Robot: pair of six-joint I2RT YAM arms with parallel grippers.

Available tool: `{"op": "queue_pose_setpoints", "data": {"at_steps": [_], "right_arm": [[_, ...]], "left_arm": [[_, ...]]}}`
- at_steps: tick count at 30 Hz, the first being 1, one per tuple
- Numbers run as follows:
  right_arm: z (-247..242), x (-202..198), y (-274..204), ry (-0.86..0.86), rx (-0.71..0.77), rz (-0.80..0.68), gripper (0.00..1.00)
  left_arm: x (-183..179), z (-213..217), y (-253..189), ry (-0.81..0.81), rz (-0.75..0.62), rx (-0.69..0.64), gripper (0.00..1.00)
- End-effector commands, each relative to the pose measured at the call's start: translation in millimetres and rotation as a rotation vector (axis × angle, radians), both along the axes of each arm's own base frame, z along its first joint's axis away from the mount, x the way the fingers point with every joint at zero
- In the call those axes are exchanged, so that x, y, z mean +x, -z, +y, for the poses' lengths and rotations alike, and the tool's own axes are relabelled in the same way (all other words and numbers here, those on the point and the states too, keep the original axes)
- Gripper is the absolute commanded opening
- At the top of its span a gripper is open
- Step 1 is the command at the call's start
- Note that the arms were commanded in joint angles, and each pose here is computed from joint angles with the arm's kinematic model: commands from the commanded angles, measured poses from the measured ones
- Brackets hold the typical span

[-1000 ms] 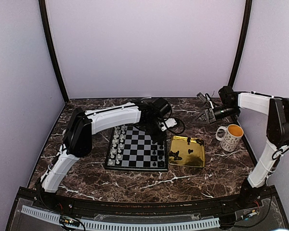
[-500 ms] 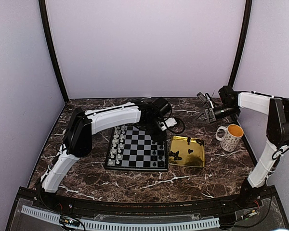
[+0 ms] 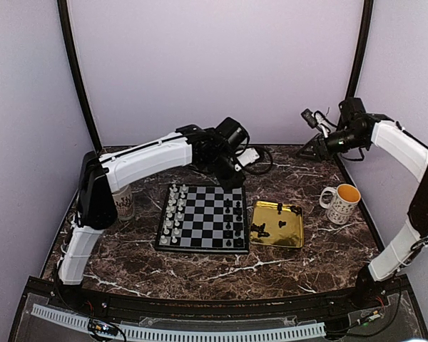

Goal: Set up the chess pieces on the board
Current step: Pick up the rook from the storage box.

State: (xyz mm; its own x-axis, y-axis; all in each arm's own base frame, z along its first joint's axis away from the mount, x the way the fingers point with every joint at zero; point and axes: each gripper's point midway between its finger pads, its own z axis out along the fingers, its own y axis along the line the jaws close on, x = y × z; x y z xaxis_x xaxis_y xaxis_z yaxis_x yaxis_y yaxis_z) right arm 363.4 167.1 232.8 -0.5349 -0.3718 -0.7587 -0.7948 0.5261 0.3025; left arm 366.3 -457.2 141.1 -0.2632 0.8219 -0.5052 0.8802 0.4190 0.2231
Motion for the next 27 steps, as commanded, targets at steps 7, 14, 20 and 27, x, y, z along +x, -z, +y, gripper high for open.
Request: {"op": "queue_pose_setpoints", "data": {"at_steps": [7, 14, 20, 27], "right_arm": [[-43, 16, -110, 0.174, -0.231, -0.447, 0.54], [-40, 16, -89, 0.185, -0.197, -0.423, 0.98], [-9, -11, -34, -0.044, -0.254, -0.334, 0.61], [-1, -43, 52, -0.181, -0.426, -0.207, 0.51]], "left_arm": [[-11, 43, -116, -0.105, -0.24, -0.219, 0.48], [-25, 83, -134, -0.126, -0.396, -0.39, 0.71], [-28, 105, -104, -0.157, -0.407, -0.352, 0.74], [-46, 84, -84, -0.057, -0.29, -0.34, 0.64]]}}
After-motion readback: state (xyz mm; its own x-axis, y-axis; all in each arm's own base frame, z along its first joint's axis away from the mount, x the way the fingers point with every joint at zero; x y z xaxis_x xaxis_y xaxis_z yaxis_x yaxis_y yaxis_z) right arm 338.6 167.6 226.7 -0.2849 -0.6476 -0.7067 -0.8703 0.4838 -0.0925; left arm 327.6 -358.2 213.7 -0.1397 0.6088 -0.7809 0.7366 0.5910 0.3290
